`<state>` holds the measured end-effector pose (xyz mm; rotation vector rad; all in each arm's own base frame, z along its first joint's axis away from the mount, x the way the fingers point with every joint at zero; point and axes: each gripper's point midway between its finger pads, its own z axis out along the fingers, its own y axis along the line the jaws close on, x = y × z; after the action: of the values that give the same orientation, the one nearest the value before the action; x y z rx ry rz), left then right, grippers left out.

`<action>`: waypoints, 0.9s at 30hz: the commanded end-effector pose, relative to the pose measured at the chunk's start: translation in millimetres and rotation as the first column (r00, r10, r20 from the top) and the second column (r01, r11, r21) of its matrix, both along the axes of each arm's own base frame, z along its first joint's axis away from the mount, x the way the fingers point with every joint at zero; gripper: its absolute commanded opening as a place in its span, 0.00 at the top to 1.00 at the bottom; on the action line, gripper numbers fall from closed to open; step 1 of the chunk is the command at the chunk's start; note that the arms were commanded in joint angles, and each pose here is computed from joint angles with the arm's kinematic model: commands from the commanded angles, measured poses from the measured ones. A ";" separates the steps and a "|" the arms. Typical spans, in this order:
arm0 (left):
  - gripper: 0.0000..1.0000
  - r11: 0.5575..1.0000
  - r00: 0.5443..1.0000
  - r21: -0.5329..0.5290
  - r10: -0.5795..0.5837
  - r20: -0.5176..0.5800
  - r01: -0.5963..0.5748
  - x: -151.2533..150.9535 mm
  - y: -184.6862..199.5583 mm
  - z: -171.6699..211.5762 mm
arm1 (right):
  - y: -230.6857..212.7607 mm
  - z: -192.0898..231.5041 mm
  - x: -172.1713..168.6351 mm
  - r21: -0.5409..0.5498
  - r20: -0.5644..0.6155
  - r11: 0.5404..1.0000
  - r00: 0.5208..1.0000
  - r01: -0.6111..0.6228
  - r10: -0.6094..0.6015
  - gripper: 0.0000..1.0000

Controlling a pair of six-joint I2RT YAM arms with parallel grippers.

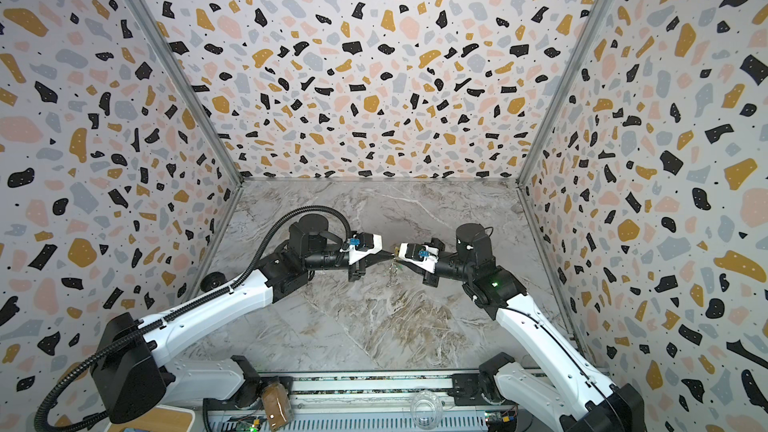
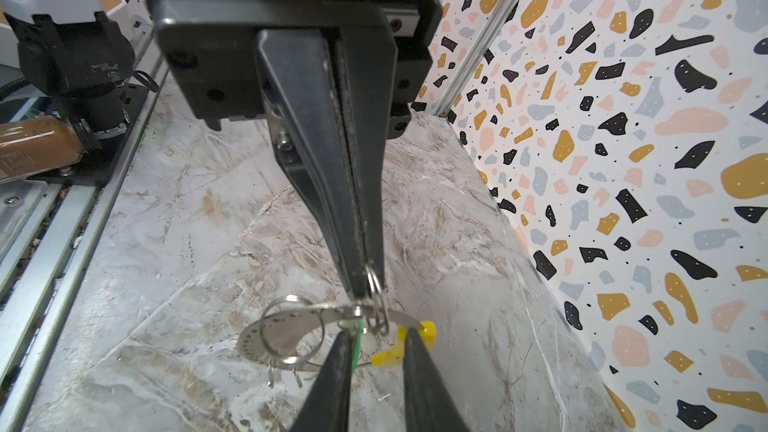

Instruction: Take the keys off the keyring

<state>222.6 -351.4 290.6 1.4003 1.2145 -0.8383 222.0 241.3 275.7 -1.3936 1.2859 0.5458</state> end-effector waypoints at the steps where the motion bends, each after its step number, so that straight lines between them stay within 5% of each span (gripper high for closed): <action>1: 1.00 0.998 0.999 -0.049 -0.038 0.011 0.038 -4.8 -2.0 8.9 | 1.4 11.1 -5.4 0.045 0.006 0.999 1.000 -0.025 0.025 0.78; 20: 1.00 0.998 0.999 -0.038 -0.048 0.017 0.049 -7.1 -1.2 5.9 | 5.7 14.6 -11.8 0.080 -0.025 0.993 0.996 -0.087 0.089 0.91; 23: 1.00 0.998 0.998 -0.043 -0.050 0.023 0.051 -8.0 -0.2 8.3 | -0.1 10.5 -3.9 0.048 -0.017 0.998 0.999 -0.032 0.033 0.77; 27: 1.00 0.996 0.997 -0.050 -0.076 0.022 0.077 -10.7 0.6 10.2 | -16.6 5.6 6.5 0.013 0.022 0.998 0.998 0.060 -0.060 0.74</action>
<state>216.6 -351.9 288.0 1.4170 1.2010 -0.8791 222.6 237.6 280.7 -1.3705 1.2751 0.5834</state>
